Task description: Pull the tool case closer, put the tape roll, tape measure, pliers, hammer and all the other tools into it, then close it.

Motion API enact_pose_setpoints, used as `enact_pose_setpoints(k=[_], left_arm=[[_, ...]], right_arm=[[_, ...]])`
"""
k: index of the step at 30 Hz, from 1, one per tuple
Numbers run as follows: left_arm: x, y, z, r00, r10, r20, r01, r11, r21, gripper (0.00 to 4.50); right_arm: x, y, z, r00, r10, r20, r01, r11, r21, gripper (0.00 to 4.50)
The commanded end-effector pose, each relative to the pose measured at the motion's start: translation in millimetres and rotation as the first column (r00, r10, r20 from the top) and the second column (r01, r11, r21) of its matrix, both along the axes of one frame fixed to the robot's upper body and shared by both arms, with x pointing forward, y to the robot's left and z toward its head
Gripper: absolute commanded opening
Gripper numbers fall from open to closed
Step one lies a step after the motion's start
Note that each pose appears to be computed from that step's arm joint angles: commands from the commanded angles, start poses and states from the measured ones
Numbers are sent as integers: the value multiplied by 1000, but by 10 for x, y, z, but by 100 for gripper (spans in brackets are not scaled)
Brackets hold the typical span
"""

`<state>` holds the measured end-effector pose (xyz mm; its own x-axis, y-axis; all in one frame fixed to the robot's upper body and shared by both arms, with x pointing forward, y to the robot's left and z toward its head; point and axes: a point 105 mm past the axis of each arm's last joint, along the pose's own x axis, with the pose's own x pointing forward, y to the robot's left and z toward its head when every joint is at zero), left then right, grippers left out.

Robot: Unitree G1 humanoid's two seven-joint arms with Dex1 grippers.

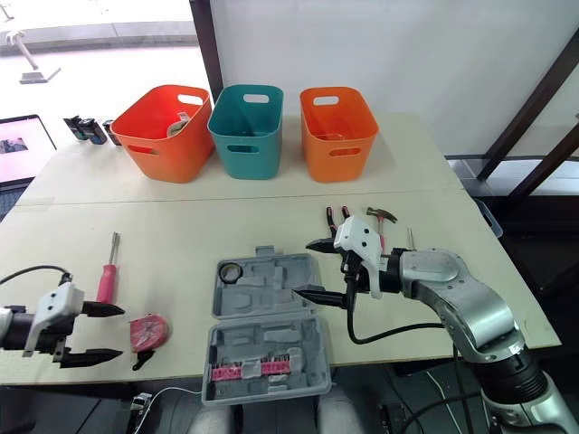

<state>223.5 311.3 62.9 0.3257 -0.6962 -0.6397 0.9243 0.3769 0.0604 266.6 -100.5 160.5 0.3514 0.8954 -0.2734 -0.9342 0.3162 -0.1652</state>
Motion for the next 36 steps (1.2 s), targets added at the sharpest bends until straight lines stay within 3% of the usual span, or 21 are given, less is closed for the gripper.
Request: enact_pose_setpoints(k=[1,17,20,21,25,30,36], left_arm=[[39,-65,-69,1000,-21,4,21,1000,1,447],[207,-191,-365,999,-15,52,14,1000,10,447],[209,-194,-363,999,-7,49,7,1000,-2,310],[202,-193,-362,999,-7,47,7,1000,-4,291],[195,-183,-350,999,-4,42,4,1000,-8,291],[275,-182,-224,996,-12,85,13,1000,-6,291],[568,-388,225,979,-48,198,61,996,-59,291]], right_arm=[[-59,13,84,999,-13,51,12,1000,11,450],[-104,0,117,998,-48,50,48,999,9,450],[-108,3,109,998,-49,48,49,999,7,450],[-109,5,107,998,-49,47,49,999,7,450],[-105,1,102,998,-50,45,50,999,6,450],[-108,7,105,998,-41,44,40,999,7,450],[11,-46,104,996,-89,20,90,995,-46,450]])
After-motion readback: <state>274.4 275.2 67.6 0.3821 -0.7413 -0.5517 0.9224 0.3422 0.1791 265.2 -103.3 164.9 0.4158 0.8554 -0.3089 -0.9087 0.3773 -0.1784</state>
